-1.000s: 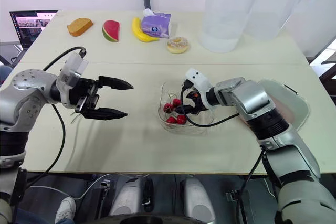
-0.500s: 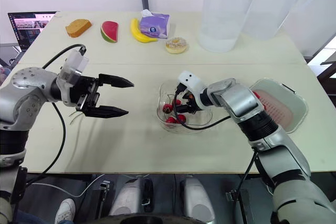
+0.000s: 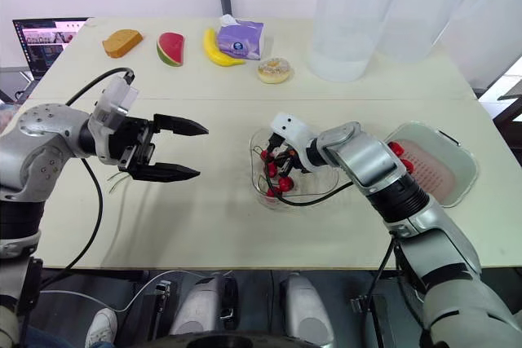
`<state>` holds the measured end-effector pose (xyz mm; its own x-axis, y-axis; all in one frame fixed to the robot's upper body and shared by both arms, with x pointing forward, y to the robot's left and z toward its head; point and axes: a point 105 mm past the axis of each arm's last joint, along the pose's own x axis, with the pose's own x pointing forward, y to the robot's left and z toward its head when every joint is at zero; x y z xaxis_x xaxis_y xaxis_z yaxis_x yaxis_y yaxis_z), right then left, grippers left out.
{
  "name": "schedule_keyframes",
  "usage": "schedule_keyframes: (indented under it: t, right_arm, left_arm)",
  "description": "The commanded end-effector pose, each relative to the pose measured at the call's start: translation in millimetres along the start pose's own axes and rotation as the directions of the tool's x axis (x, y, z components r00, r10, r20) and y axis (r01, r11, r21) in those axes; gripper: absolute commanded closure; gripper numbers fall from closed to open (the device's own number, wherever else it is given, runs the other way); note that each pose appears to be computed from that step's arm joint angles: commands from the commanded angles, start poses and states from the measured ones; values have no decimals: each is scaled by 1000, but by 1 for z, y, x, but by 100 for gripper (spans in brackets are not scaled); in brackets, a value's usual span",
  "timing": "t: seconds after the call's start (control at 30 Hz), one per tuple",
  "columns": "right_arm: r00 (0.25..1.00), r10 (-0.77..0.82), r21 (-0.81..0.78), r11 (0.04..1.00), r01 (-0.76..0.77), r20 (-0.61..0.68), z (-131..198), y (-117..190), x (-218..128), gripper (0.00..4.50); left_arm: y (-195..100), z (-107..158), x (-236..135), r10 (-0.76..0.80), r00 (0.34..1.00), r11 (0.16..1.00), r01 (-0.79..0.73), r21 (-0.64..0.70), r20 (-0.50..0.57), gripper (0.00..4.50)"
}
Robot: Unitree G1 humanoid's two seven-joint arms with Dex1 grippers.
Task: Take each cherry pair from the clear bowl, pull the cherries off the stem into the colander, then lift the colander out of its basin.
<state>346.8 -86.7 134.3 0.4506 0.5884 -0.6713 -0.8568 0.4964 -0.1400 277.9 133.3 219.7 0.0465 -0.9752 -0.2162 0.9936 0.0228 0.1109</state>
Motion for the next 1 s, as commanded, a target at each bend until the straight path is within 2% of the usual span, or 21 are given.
schedule_keyframes:
  t: [0.03,0.13,0.23,0.4,0.77,1.0]
  right_arm:
    - [996,-53,-71,996,58,73,28,-6,-20,444]
    - [995,-51,-89,994,59,87,35,-4,-28,368]
    - [995,-26,-88,995,35,99,41,1,-33,229]
    - [995,78,-110,991,-71,62,35,24,-34,229]
    - [998,65,-51,997,-66,-17,6,23,-15,229]
    - [998,51,-13,999,-51,-23,-2,21,-5,229]
  left_arm:
    - [-1,9,-1,-5,1000,999,5,32,11,0]
    - [0,9,0,-6,1000,1000,6,31,11,0]
    - [0,9,0,-8,1000,999,8,31,11,0]
    - [1,9,1,-8,1000,999,7,33,10,0]
    - [1,9,2,-13,1000,999,12,34,14,0]
    - [2,9,2,-12,1000,999,11,37,14,0]
